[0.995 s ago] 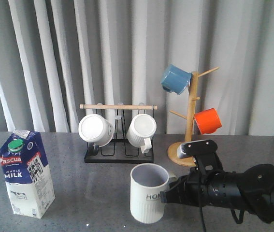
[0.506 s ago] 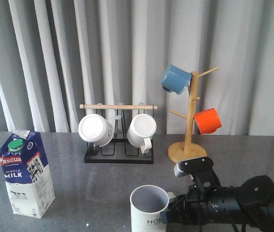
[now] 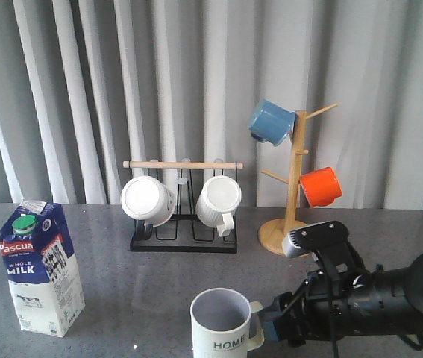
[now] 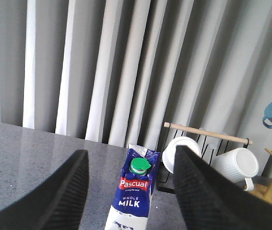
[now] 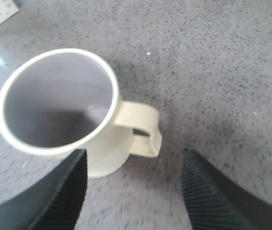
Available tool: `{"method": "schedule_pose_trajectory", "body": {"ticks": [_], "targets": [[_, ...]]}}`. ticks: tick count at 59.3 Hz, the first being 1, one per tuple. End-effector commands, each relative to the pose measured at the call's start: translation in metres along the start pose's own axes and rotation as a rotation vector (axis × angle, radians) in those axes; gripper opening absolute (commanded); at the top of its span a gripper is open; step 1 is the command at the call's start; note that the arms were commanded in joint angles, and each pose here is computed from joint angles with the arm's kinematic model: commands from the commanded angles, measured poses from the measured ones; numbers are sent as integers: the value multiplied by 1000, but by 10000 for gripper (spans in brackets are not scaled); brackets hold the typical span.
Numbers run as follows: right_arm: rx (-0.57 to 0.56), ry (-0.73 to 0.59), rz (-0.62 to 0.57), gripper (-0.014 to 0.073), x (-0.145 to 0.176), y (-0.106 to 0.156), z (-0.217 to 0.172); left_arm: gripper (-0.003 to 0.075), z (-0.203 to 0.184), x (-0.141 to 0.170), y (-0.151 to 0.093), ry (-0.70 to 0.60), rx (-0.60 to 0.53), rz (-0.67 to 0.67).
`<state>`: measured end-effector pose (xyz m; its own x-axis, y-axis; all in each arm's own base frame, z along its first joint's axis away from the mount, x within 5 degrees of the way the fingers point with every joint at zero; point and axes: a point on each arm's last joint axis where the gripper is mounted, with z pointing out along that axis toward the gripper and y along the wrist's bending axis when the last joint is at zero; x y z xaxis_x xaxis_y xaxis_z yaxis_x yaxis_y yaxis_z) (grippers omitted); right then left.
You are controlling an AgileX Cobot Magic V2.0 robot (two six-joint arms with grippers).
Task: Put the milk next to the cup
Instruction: 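Open the right gripper and withdraw it from the mug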
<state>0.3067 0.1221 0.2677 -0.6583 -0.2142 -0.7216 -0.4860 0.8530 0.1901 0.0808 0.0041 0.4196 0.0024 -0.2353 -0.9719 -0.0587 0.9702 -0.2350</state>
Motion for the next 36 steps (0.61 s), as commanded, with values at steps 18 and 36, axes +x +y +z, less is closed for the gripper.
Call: {"method": "schedule_pose_trajectory", "body": {"ticks": [18, 36], "targets": [[-25, -8, -130, 205, 4, 42, -134, 391, 0, -14, -3, -81, 16, -4], [71, -263, -176, -8, 80, 49, -179, 391, 0, -13, -3, -68, 15, -4]]}}
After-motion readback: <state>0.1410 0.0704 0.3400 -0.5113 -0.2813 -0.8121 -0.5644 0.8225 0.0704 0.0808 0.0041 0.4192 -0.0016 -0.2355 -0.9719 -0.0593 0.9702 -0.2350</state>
